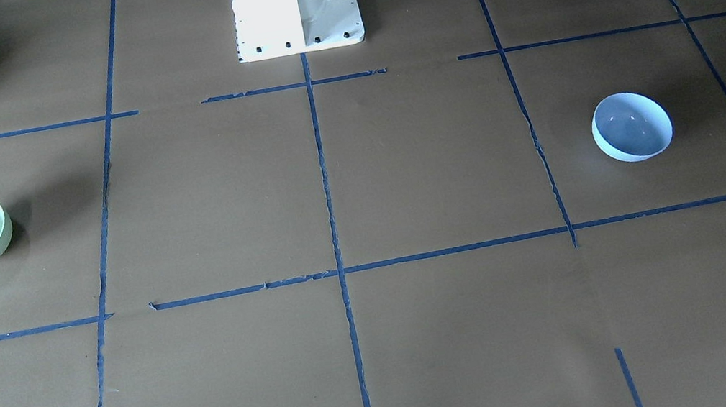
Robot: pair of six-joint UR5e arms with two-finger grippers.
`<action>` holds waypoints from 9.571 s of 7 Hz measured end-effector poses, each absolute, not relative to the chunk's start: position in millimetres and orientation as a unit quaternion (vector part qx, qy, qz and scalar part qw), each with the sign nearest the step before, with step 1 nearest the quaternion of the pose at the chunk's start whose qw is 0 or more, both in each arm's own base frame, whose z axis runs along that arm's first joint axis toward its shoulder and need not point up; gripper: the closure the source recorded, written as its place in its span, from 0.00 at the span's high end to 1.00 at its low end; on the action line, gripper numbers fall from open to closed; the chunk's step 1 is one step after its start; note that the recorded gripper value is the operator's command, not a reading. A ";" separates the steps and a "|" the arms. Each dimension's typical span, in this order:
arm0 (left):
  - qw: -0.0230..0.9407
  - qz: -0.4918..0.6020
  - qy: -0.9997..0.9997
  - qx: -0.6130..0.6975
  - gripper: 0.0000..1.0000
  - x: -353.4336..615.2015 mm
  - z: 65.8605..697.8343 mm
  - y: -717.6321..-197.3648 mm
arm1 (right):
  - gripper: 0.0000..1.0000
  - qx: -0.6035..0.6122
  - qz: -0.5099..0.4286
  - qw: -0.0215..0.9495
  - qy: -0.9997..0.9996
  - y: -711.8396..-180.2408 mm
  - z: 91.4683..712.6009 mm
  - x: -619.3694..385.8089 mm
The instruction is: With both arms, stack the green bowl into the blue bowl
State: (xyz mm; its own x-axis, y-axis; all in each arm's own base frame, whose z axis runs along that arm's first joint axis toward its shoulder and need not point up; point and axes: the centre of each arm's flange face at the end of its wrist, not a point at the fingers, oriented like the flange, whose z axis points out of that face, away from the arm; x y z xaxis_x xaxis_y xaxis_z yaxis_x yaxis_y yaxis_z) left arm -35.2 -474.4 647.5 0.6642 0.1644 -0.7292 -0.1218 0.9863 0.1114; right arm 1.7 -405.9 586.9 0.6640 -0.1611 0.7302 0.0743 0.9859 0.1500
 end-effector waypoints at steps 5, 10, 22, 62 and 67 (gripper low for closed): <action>0.893 0.005 0.449 0.021 0.98 128.0 610.2 -475.9 | 1.00 0.066 -0.090 0.907 -0.407 -407.5 581.5 -14.2; 0.888 0.030 0.458 -0.012 0.00 205.9 613.8 -487.3 | 1.00 0.062 -0.110 0.896 -0.425 -406.3 581.5 -30.2; 0.846 -0.087 0.526 0.022 1.00 569.0 250.8 -452.4 | 1.00 0.059 -0.140 0.891 -0.429 -422.4 571.7 -61.9; 0.922 0.133 0.346 0.116 1.00 -5.6 586.5 -496.9 | 1.00 0.086 -0.069 0.923 -0.370 -521.4 614.5 48.8; 0.920 0.124 0.370 0.031 1.00 -52.9 608.4 -459.3 | 1.00 0.051 -0.081 0.921 -0.377 -501.2 606.9 67.3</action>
